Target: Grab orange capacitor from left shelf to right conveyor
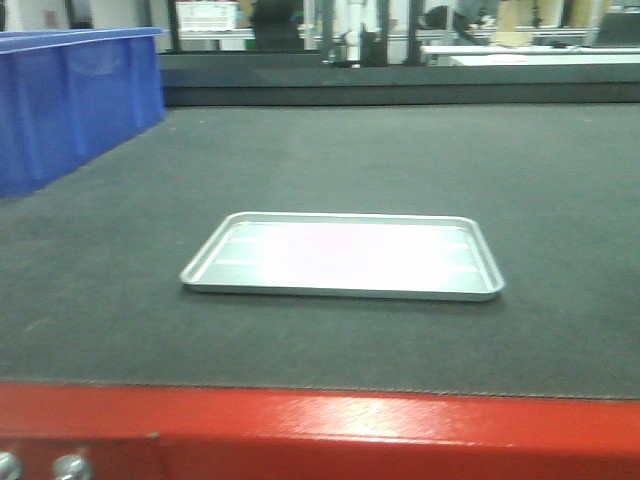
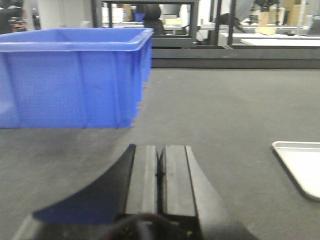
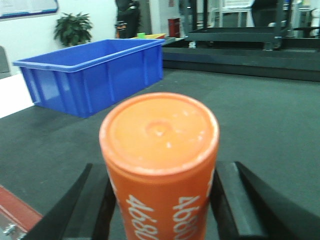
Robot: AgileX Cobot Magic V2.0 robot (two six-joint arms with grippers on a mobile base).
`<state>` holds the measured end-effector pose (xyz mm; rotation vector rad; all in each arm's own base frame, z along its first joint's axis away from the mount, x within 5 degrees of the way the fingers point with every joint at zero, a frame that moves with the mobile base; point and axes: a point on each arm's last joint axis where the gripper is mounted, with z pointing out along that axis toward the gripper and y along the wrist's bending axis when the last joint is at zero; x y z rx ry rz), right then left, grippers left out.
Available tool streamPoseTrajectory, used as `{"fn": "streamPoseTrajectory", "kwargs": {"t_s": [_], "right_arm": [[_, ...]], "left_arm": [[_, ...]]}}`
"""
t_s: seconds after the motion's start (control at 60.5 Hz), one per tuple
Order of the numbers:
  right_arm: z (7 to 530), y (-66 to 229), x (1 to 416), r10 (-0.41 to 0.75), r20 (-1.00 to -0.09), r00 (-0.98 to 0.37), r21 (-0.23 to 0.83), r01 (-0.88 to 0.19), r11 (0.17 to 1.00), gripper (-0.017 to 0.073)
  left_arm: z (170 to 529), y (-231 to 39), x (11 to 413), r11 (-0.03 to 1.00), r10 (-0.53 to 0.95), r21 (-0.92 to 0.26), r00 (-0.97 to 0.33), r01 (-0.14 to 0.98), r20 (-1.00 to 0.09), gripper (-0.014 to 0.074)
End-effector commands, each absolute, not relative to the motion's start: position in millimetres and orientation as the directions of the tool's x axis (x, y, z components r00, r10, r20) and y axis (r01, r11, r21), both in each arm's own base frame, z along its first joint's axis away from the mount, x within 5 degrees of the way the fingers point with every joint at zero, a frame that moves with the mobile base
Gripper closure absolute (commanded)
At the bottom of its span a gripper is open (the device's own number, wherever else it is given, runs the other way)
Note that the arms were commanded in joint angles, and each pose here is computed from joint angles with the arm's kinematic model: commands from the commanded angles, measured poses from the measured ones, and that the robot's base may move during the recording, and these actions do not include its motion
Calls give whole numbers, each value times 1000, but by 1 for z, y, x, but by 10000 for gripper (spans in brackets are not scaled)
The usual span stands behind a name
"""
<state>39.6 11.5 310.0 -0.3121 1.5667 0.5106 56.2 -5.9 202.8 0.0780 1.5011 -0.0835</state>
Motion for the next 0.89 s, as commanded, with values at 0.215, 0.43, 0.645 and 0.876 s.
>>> {"fn": "streamPoseTrajectory", "kwargs": {"t_s": [0.215, 0.43, 0.645, 0.876], "right_arm": [[325, 13, 38, 132, -991, 23, 100, -527, 844, 507], [326, 14, 38, 136, -990, 30, 100, -531, 841, 507], [332, 16, 35, 173, -981, 82, 97, -565, 819, 507], [340, 30, 43, 199, -974, 110, 90, -617, 782, 505]], "left_arm": [[213, -6, 56, 994, -22, -5, 154, 109, -988, 699], [213, -6, 56, 994, -22, -5, 154, 109, -988, 699], [213, -6, 56, 994, -22, -5, 154, 109, -988, 699], [213, -6, 56, 994, -22, -5, 154, 109, -988, 699]]}}
